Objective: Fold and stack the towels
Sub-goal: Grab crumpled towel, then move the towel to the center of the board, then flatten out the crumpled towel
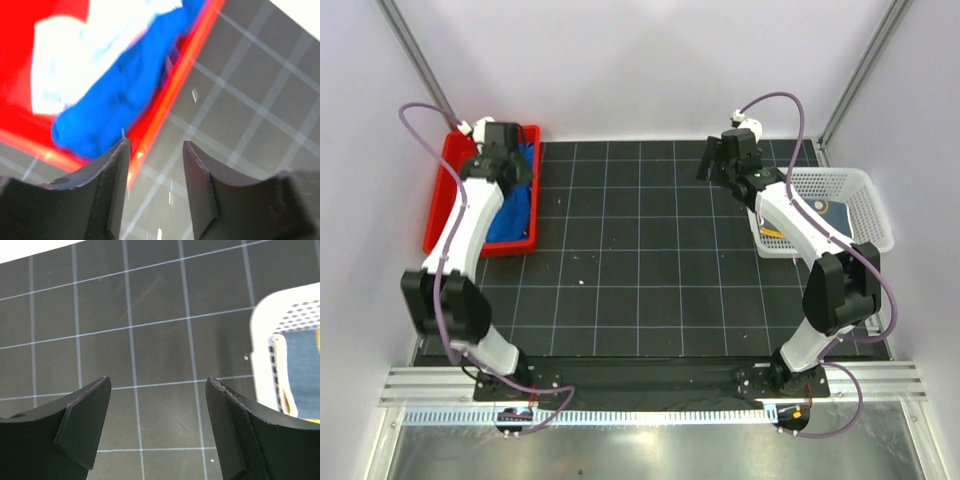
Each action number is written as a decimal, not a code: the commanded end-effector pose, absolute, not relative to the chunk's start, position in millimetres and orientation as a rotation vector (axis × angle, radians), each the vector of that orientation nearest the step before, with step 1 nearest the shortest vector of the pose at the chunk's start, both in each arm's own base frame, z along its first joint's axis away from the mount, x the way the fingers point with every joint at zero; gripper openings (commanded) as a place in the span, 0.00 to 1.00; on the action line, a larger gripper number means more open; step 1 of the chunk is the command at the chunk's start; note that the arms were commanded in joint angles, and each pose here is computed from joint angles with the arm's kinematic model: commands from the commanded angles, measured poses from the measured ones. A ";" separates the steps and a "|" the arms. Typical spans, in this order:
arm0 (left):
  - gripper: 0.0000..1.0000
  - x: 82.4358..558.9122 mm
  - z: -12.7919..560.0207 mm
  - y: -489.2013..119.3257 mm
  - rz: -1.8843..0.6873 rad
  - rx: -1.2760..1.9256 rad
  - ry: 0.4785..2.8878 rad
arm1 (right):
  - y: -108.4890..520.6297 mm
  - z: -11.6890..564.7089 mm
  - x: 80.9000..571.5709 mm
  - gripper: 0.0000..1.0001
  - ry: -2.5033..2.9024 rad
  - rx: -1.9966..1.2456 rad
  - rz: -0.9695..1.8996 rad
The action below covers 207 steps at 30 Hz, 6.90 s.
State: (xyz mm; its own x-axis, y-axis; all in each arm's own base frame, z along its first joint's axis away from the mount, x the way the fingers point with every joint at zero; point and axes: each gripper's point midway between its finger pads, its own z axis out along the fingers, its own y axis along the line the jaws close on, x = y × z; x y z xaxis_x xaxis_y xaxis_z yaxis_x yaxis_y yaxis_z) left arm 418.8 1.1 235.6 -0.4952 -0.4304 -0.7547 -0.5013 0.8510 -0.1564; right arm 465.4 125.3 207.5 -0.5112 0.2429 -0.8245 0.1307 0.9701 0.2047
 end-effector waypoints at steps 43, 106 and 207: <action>0.19 546.5 129.1 120.5 0.109 -0.949 2.023 | 192.5 228.1 469.8 0.77 2.045 0.097 0.448; 0.08 315.4 168.5 -305.4 -0.525 -0.126 2.286 | 202.6 198.5 472.7 0.75 2.101 0.036 0.364; 0.32 382.7 87.3 -229.8 -0.511 -0.572 2.480 | 236.1 63.2 478.3 0.52 2.456 -0.153 0.292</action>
